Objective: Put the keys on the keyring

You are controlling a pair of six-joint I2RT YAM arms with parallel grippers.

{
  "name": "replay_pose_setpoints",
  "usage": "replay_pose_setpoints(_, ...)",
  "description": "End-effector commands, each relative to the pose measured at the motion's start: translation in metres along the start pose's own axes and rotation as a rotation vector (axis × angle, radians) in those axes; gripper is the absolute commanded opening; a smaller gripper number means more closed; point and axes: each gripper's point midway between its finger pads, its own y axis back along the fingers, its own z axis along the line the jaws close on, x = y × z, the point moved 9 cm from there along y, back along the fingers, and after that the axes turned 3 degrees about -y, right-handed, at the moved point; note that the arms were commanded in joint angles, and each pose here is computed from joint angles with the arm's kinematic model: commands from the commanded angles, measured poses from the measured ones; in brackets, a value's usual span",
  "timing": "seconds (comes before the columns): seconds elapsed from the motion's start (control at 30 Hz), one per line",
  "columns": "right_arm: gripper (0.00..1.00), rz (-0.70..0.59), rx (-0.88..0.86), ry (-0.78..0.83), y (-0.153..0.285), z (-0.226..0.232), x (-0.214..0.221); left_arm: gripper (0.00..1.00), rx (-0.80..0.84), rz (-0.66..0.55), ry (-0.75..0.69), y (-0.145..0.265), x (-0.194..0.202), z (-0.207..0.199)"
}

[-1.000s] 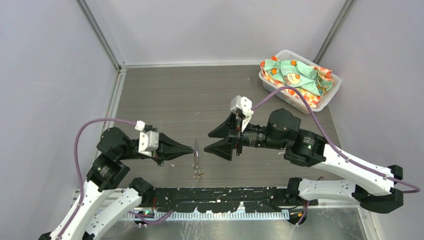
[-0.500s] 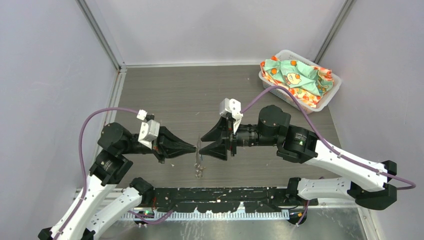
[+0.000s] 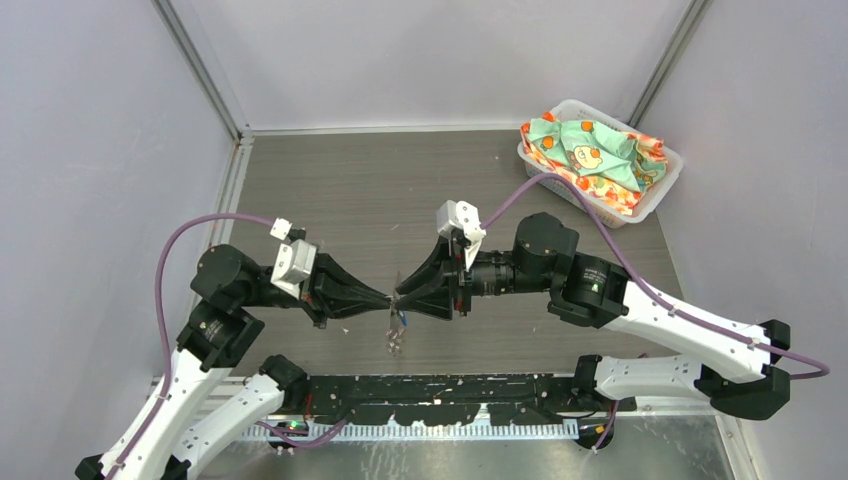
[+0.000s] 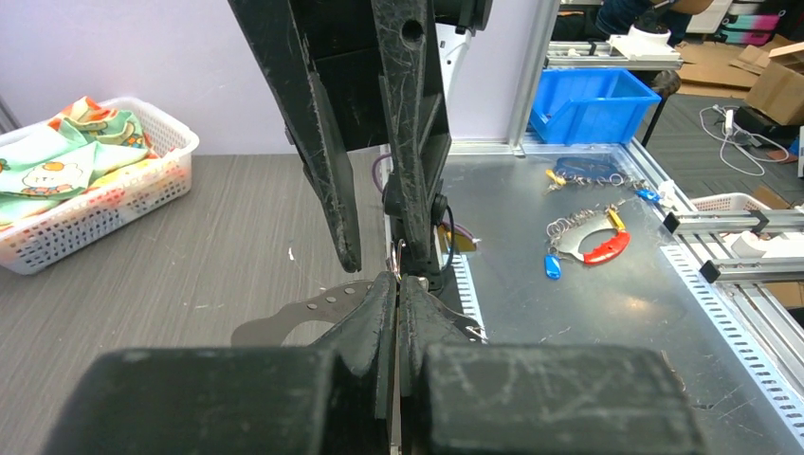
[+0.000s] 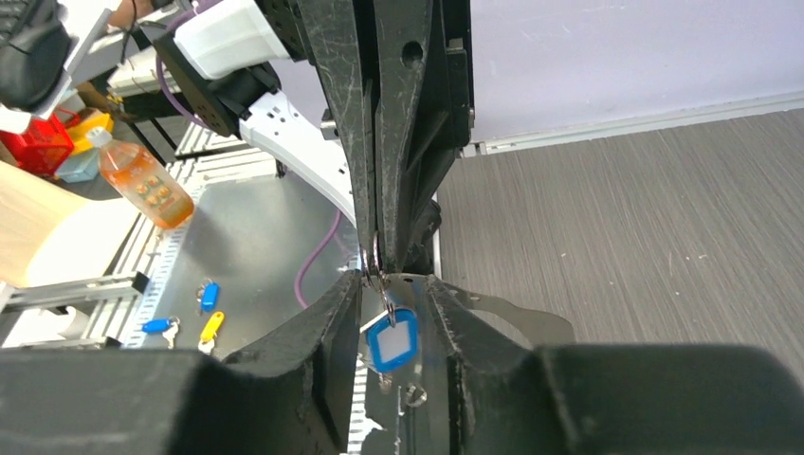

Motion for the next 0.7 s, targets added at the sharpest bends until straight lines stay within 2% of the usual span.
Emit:
replay_pose_setpoints(0.0, 0.31, -0.082, -0.031, 0.015, -0.004, 0.002, -0.014, 0.00, 0.033, -0.042, -0.067, 0.001, -0.019, -0.007)
replay_pose_setpoints(0.1, 0.26, -0.096, -0.034, 0.009, -0.006, 0.001, -0.013, 0.00, 0.039, -0.038, -0.062, 0.001, -0.018, -0.007)
replay_pose_setpoints(0.33, 0.02, -0.053, -0.044, -0.017, -0.007, 0.002, -0.008, 0.00, 0.025, -0.041, -0.066, 0.001, -0.017, -0.007)
replay_pose_setpoints(0.5, 0.01, -0.002, -0.010, -0.037, -0.004, 0.001, -0.006, 0.01, 0.006, -0.026, -0.055, 0.002, -0.013, -0.005)
replay_pose_setpoints(0.57, 0.01, 0.036, 0.017, -0.044, -0.002, 0.000, -0.009, 0.09, 0.001, -0.001, -0.061, 0.003, -0.008, -0.003)
replay_pose_setpoints(0.67, 0.01, 0.121, 0.038, -0.052, -0.001, 0.000, -0.011, 0.31, 0.035, 0.048, -0.066, 0.004, -0.001, -0.004)
